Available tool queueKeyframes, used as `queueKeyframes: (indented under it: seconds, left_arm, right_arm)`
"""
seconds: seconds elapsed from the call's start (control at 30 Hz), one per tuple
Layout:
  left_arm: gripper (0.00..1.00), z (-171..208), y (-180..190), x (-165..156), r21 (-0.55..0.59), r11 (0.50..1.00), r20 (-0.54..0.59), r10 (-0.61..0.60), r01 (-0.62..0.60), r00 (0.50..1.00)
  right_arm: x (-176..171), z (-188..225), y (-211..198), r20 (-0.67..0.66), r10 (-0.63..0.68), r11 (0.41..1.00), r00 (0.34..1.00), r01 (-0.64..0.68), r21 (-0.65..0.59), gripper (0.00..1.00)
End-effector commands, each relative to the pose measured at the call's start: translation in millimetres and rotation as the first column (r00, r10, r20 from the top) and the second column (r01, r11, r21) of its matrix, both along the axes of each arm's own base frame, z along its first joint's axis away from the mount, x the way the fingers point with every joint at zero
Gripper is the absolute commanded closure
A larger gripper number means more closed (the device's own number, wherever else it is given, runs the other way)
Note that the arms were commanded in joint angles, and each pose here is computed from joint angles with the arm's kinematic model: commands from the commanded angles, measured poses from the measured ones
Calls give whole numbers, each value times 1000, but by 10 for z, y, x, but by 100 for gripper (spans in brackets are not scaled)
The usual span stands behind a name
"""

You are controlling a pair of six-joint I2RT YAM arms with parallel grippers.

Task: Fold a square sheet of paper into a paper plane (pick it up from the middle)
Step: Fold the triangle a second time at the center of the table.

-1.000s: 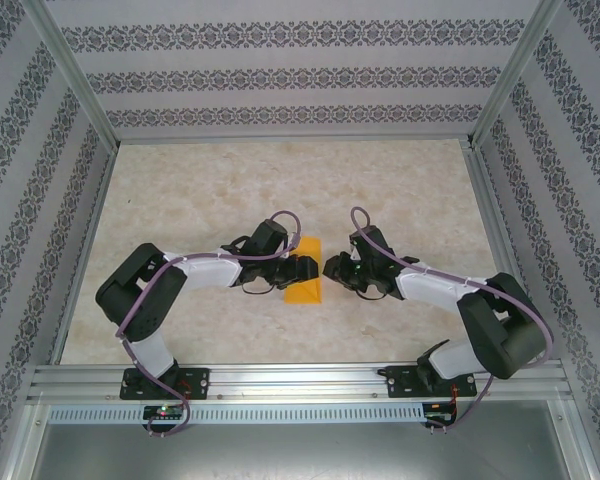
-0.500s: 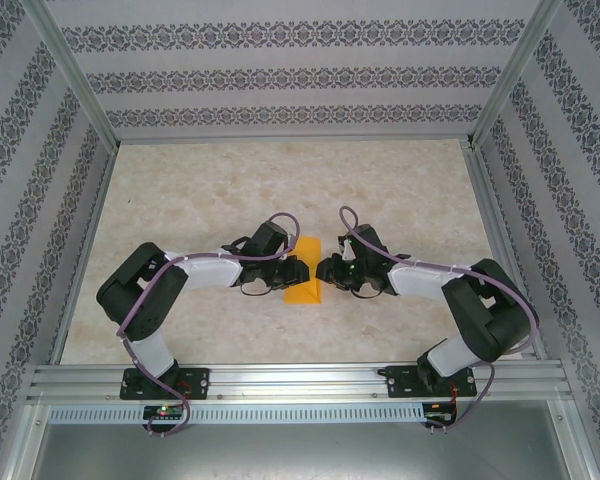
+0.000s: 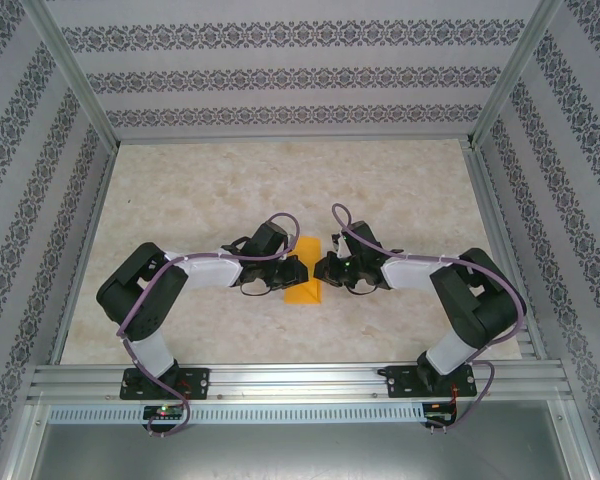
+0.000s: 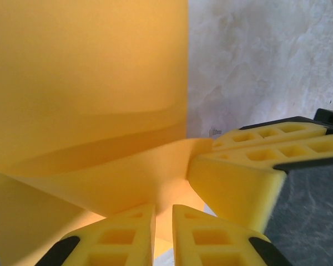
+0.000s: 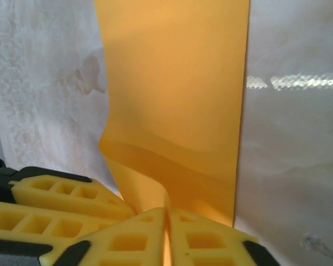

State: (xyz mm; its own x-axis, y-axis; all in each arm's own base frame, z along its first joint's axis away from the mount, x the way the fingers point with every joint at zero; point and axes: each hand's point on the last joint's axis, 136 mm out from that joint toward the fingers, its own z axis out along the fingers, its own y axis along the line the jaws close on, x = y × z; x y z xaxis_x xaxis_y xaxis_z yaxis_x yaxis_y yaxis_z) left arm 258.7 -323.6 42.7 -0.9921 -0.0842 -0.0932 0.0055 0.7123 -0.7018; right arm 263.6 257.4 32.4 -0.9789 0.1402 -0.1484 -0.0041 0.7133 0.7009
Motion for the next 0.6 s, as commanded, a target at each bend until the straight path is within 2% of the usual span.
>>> queueKeyframes:
  seconds: [0.0,0.2,0.57]
  left_arm:
    - [83,96,-100,6,-18,999,27,-37,38,999]
    - [85,98,-128,23,-22,999,30,-47,48,998]
    - [86,27,-170,31,-31,998,13,-52,52,999]
  right_arm:
    - [94,-8,3,36,10,999,999,-8,-39,93]
    - [116,-84,-75,40,1,995,999,3,-100,94]
    - [139,-138,-96,37,-4,992,999,9,-123,94]
